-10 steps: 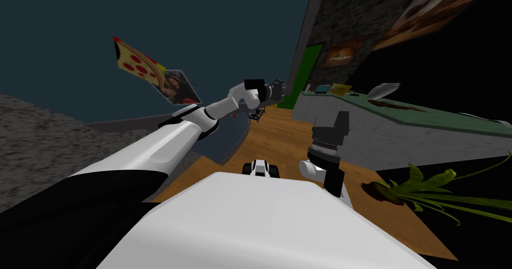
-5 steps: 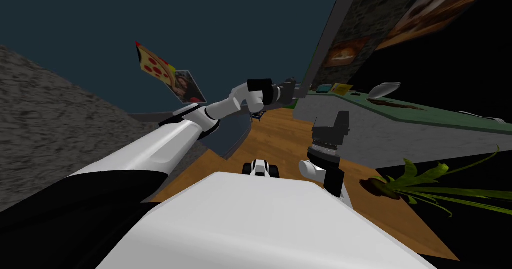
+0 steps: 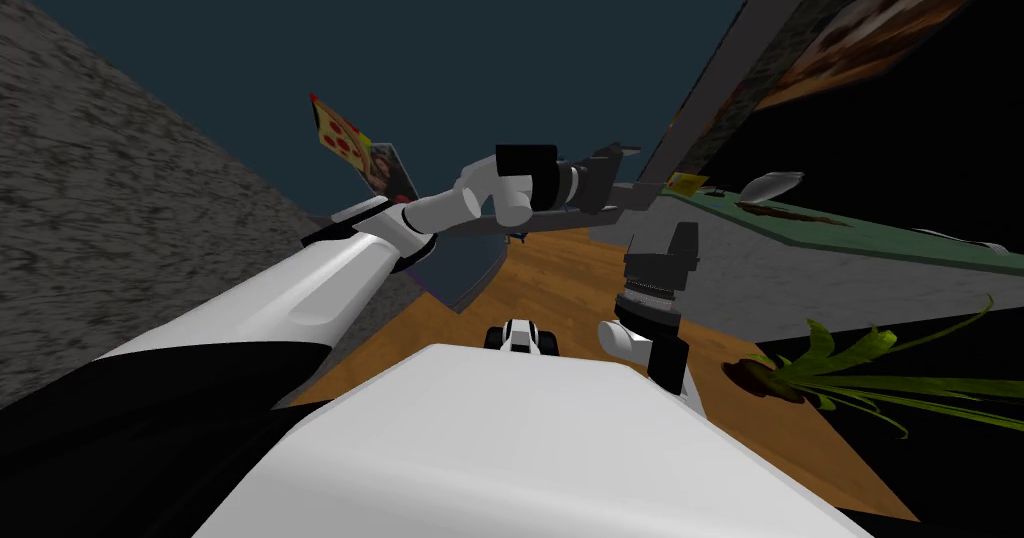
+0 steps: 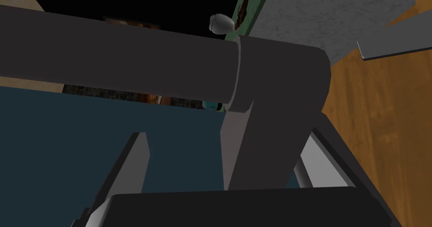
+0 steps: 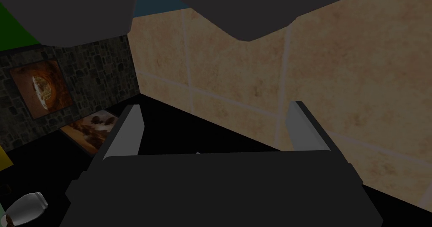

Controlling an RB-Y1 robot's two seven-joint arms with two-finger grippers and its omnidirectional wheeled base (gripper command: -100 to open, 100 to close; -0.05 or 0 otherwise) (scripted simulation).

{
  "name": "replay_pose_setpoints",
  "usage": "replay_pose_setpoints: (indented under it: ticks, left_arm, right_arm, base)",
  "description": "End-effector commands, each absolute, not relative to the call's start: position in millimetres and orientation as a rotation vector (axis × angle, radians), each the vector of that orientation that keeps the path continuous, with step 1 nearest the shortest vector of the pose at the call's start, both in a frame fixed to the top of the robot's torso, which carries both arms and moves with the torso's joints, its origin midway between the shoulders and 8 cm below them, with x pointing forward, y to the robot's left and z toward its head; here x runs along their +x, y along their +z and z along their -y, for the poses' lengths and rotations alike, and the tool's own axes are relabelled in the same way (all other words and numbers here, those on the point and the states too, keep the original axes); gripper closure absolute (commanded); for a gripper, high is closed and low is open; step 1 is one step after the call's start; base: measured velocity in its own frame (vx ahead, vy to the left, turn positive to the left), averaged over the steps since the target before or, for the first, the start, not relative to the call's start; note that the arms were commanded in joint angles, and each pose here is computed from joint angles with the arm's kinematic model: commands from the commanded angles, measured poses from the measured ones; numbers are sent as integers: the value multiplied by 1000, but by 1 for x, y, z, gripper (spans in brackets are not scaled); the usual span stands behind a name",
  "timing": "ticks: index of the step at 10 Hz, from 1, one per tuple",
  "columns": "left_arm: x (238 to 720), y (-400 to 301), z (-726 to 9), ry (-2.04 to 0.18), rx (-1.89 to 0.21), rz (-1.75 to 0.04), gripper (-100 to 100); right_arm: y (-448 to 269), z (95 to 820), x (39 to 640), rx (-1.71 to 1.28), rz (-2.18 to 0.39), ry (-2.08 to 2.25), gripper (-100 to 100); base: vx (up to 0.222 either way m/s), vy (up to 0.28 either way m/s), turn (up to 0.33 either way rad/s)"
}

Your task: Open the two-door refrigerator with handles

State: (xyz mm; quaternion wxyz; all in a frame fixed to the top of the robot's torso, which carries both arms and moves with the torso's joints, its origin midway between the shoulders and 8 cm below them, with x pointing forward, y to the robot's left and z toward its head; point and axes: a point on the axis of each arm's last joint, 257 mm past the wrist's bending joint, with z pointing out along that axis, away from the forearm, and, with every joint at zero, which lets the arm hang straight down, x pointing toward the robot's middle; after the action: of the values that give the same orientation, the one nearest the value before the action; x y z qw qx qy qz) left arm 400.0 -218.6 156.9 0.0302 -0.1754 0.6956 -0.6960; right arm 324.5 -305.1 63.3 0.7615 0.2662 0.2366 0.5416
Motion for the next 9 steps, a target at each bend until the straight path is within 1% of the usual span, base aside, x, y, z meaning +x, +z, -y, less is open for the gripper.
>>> replay_pose_setpoints:
  ticks: [1,6,7,8,9]
  left_arm:
    - [390,181,215,-2159,-536,-2142,-100]
    - [374,200,213,-2158,-524,-2155,-100]
    - [382,178,209,-2110,-571,-2187,-100]
    - [384,174,208,-2101,-580,-2192,0]
    - [385,170,208,-2093,-587,-2199,0]
  right_arm:
    - [63,305,324,579,-515,1178,0]
    - [63,305,325,579,-515,1178,0]
    - [63,305,325,579,-515,1178,0]
    - [63,305,325,579,-515,1179,0]
    - [63,305,325,579,-515,1179,0]
  base:
    - [81,-43,45]
    - [33,-28,25]
    - [15,-4,6]
    - [8,0,2]
    - [0,0,0]
